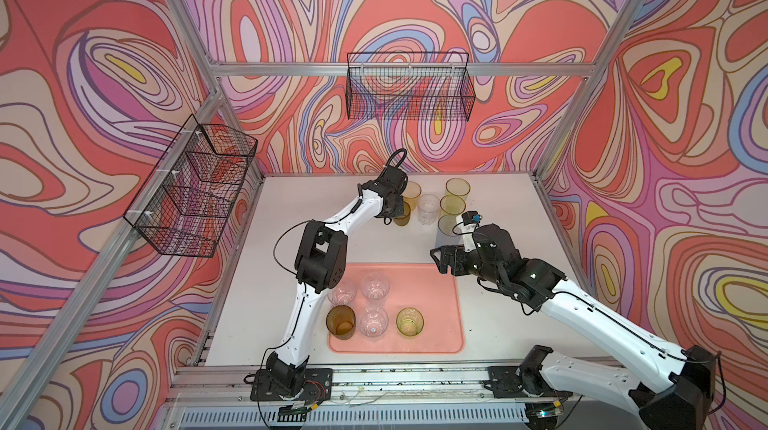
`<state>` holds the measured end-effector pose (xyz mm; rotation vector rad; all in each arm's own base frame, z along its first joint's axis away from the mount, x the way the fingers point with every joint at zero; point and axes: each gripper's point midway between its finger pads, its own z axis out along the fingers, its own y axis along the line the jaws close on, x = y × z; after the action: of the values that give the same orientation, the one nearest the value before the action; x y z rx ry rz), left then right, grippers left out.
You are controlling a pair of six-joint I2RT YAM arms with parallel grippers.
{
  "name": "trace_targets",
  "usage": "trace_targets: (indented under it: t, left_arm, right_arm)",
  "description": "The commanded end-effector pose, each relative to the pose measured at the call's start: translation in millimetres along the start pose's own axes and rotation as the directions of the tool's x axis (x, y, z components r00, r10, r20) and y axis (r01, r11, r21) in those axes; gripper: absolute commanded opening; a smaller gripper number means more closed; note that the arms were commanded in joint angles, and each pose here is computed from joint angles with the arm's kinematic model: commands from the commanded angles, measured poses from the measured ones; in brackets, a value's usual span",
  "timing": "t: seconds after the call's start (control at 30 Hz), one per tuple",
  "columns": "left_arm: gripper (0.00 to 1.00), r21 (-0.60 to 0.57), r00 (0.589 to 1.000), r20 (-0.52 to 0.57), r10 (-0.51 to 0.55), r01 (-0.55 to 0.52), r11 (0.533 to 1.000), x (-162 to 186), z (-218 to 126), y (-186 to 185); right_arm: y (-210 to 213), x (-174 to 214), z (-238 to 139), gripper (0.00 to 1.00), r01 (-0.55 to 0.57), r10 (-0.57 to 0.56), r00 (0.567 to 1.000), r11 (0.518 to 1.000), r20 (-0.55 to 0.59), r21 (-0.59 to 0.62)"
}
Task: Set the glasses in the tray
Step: 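Move the left gripper to the olive glass while the right gripper withdraws, then close the left gripper on the rim of the olive dimpled glass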
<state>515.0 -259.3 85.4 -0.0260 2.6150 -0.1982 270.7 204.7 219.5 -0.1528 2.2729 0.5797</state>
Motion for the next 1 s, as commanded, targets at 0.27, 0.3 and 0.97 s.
trace_targets:
  t: [0.27, 0.3, 0.97]
  left_arm:
    - [0.00, -0.077, 1.000, -0.005, 0.012, -0.013, 0.997, 5.6, -8.1, 19.7]
    - [0.00, -0.072, 1.000, 0.004, 0.012, -0.012, 0.997, 5.3, -11.0, 19.2]
    - [0.00, 0.068, 0.997, 0.079, -0.012, 0.007, 0.998, 22.2, -100.4, 23.1]
  right_arm:
    - [-5.0, 9.4, 5.8, 0.98, -0.051, 0.051, 0.998, 0.999, -0.031, 0.011]
    - [-4.3, 9.5, 5.6, 0.98, -0.054, 0.054, 0.998, 0.998, -0.033, 0.008]
    - [4.9, 5.3, -13.4, 0.98, -0.187, 0.188, 0.982, 0.980, 0.001, -0.069]
